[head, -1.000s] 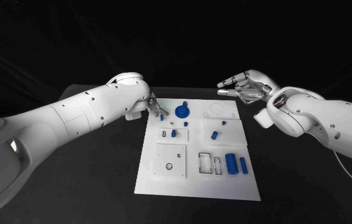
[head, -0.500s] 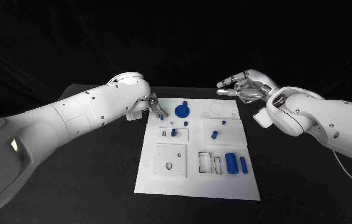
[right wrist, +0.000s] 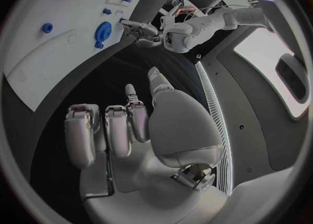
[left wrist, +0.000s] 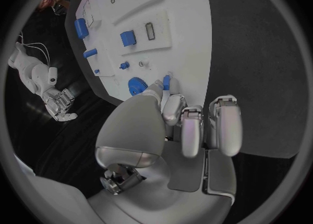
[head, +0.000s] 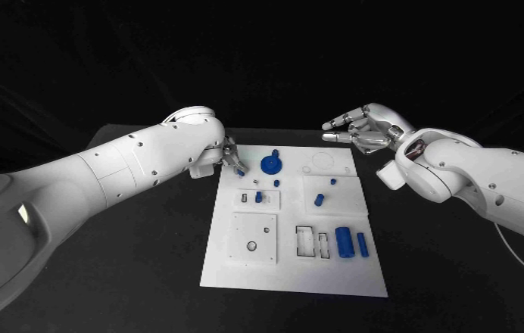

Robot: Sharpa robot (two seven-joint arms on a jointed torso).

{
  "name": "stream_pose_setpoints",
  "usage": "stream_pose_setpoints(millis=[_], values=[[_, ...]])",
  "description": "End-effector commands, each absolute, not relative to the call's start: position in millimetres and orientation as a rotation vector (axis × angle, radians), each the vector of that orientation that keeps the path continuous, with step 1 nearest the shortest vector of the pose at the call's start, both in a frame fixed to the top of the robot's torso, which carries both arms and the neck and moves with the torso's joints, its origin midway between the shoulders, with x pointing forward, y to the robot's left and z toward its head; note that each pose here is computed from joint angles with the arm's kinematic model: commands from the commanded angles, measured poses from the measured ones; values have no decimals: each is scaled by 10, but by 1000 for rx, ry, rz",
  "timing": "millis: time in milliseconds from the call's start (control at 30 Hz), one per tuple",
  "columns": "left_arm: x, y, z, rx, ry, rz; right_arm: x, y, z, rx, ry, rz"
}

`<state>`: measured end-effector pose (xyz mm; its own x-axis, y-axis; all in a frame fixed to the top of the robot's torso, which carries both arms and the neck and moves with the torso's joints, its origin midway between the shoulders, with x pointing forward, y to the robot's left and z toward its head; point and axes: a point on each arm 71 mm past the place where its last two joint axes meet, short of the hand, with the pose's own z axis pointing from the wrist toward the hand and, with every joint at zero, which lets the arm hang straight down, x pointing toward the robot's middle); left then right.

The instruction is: Assemble the parts on the task board

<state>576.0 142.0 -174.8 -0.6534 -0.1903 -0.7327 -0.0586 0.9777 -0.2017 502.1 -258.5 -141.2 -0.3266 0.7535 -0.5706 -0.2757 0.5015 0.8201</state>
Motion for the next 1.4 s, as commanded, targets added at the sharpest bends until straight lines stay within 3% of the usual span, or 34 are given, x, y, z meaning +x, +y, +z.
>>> stream_pose_setpoints(millis=[33,433,833,1167,1400], values=[[5756,1394,-1765,-176,2278,-238,5015,-2566,-1420,409,1590,1118],[5710,1436,-1743,-222,2258,-317,5013,-2568,-1432,410,1597,1118],[5407,1478,-1661,-232,2190,-432,5007,-2593,-1449,414,1603,1112],[5100,1503,-1831,-147,2121,-465,5004,-2619,-1466,419,1606,1107],[5022,1496,-1904,-142,2104,-466,5004,-2622,-1478,420,1608,1106]])
